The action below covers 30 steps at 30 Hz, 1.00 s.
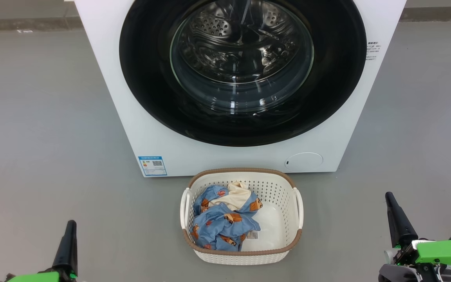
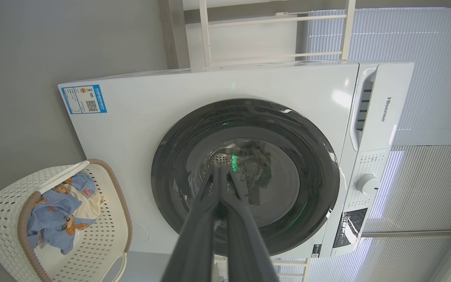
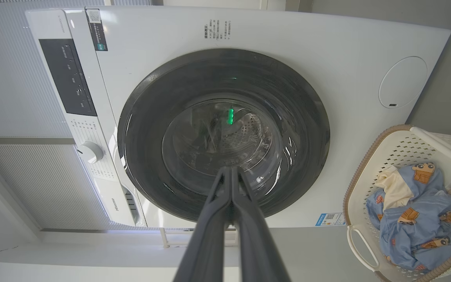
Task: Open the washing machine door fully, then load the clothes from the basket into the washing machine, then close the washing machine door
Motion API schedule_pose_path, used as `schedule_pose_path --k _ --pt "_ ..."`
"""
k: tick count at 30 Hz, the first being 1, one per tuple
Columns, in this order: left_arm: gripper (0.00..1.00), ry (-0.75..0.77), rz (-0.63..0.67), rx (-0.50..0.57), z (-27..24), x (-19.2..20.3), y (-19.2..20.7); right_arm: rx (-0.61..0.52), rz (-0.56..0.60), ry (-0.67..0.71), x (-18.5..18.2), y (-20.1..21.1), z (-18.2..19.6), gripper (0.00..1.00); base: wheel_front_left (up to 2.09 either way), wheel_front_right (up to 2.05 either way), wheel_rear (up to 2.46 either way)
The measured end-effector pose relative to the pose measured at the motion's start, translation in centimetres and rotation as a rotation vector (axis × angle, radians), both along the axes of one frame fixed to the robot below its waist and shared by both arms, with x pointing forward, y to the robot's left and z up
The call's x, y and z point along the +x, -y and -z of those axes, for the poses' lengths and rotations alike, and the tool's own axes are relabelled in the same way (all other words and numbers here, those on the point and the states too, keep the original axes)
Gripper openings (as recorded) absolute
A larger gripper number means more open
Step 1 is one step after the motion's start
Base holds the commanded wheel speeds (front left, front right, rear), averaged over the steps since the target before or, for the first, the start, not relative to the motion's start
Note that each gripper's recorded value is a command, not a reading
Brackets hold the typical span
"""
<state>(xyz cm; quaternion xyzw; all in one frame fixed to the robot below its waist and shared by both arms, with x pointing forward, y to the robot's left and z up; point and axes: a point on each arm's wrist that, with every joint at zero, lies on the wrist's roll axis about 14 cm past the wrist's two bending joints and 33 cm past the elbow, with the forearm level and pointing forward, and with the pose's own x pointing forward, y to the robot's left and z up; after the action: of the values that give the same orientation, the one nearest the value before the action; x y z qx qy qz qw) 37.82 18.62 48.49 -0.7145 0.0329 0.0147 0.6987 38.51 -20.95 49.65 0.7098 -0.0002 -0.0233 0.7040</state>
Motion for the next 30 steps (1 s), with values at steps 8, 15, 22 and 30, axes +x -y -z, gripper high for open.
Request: schedule_pose_path --k 8,15,22,30 --pt "0.00 0.000 0.001 0.000 0.0 0.0 0.0 0.000 0.000 0.000 0.0 0.0 0.0 0.00 0.00 0.00 0.00" --pt "0.00 0.000 0.000 0.000 0.0 0.0 0.0 0.000 0.000 0.000 0.0 0.0 0.0 0.00 0.00 0.00 0.00" --pt "1.00 -0.059 0.005 -0.016 1.9 -0.9 0.5 0.010 0.004 -0.049 -0.5 -0.1 1.6 1.00 0.00 0.00 0.00" --pt "1.00 -0.077 -0.010 -0.019 2.6 -1.5 0.4 0.014 0.010 -0.060 -0.8 -0.2 2.0 1.00 0.00 0.00 0.00"
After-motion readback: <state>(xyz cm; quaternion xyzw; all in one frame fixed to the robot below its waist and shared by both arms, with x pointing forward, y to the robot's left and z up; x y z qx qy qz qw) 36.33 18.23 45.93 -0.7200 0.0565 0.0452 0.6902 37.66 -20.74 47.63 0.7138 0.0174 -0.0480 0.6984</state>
